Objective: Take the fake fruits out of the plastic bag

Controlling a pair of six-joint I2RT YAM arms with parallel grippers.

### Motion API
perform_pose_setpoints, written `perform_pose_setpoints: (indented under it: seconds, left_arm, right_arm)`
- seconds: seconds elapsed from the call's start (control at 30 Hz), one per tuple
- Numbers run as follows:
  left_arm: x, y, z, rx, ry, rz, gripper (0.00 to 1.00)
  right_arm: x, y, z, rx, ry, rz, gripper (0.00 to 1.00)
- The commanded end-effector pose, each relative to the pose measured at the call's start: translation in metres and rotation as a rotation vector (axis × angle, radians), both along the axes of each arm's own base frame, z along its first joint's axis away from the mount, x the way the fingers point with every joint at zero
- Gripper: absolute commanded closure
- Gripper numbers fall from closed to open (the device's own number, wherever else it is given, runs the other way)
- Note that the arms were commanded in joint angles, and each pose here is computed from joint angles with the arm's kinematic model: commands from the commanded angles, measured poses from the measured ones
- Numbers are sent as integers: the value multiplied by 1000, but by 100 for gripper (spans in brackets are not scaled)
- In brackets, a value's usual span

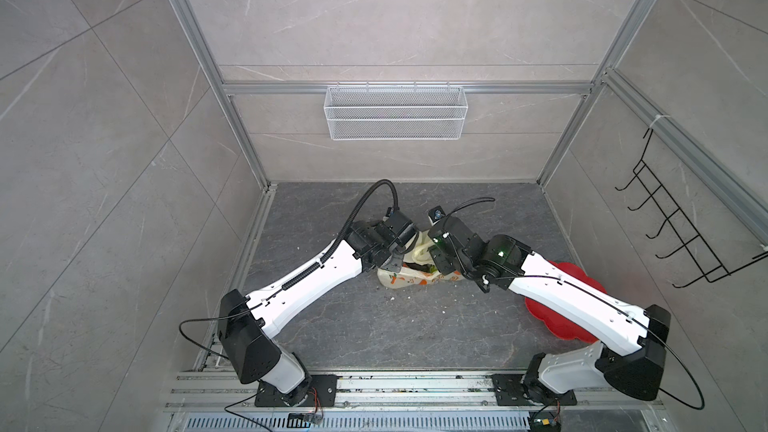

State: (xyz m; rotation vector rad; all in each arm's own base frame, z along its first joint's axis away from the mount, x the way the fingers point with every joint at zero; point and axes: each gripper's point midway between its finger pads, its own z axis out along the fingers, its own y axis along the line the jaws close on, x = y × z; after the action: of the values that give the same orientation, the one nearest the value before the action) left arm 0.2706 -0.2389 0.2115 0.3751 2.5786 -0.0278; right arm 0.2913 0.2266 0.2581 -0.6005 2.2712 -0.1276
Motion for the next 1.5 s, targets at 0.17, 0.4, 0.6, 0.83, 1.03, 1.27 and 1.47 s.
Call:
perform_pose_setpoints:
  seconds: [0.17,0.4,0.6,0.83,1.03,1.27,1.47]
  left_arm:
    - [5,26,21,-149,-84,111,89]
    - [27,49,31,-323,-102,233,98]
    - [65,75,78,-458,-186,346,100]
    - [50,77,46,-655,-218,428,100]
    - [16,90,-38,-817,-150,560,95]
    - [-17,109,-62,-815,-123,596,68]
    - [-50,142,-43,-624,-112,591,29]
  right_arm:
    - [9,-7,8,29,1,-29,67]
    - [25,-24,35,281,-82,-183,95]
    - [34,-8,71,643,-144,-274,100]
    - [10,-32,15,968,-96,-484,100]
    - [-26,-50,-77,1166,42,-641,100]
    - [-54,-56,-102,1089,35,-654,100]
    - [-58,-59,-104,1045,13,-638,100]
